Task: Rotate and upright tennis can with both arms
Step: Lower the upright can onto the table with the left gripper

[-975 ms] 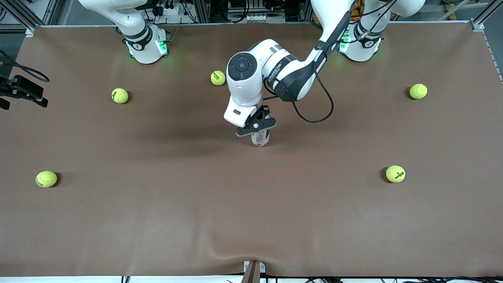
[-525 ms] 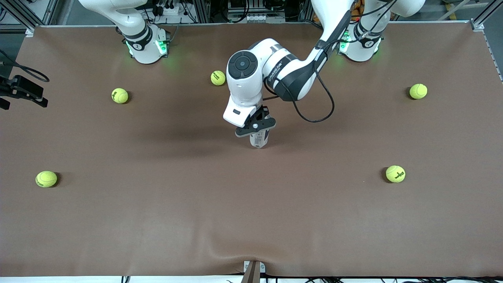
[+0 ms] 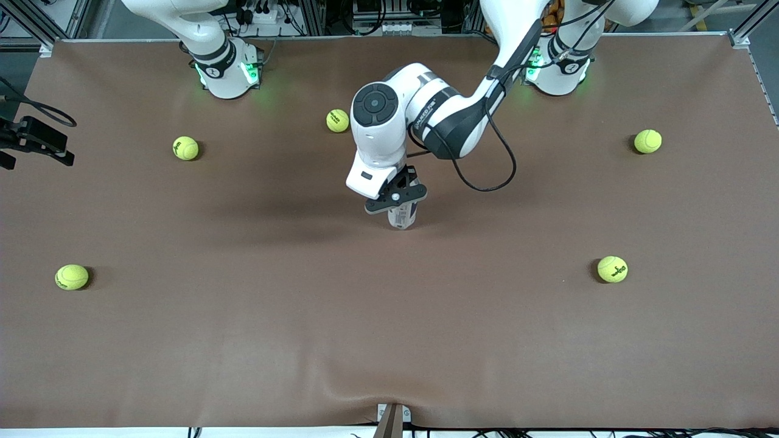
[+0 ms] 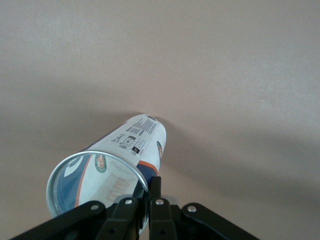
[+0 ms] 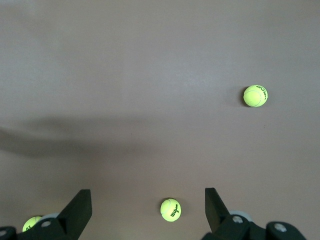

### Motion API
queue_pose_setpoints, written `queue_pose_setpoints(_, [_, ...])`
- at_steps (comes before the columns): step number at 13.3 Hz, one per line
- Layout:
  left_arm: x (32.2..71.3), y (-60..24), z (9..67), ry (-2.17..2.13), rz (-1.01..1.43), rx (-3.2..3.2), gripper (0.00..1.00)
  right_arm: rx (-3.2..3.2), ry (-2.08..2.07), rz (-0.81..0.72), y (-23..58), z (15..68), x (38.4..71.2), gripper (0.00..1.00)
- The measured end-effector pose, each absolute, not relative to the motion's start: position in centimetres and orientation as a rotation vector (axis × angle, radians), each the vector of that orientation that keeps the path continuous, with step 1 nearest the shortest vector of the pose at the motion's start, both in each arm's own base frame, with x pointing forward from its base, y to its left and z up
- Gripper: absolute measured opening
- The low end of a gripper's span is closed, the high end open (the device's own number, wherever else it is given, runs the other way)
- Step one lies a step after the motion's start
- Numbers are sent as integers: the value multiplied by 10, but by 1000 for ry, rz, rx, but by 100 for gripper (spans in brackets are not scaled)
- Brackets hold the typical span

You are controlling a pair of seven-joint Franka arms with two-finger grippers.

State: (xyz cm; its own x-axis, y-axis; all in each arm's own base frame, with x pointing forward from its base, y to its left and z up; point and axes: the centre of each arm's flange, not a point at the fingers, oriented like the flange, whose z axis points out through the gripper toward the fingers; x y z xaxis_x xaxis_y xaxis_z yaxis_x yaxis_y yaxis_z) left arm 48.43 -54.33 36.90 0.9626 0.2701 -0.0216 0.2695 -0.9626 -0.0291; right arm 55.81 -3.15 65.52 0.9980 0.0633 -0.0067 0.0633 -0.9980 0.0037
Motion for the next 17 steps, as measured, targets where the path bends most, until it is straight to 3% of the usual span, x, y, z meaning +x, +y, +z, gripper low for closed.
queue_pose_setpoints(9, [485,-543,364,-424,45,-3080,10,3136,99,-13,-32,655,558,100])
queue_pose_setpoints(15, [487,-543,367,-430,34,-3086,73,3136,99,-13,-32,655,558,100])
queue_pose_setpoints(16, [489,-543,369,-433,28,-3090,73,3136,99,-13,-32,655,558,100])
queue_pose_setpoints(17, [490,-543,374,-436,20,-3096,79,3136,99,-13,-32,655,558,100])
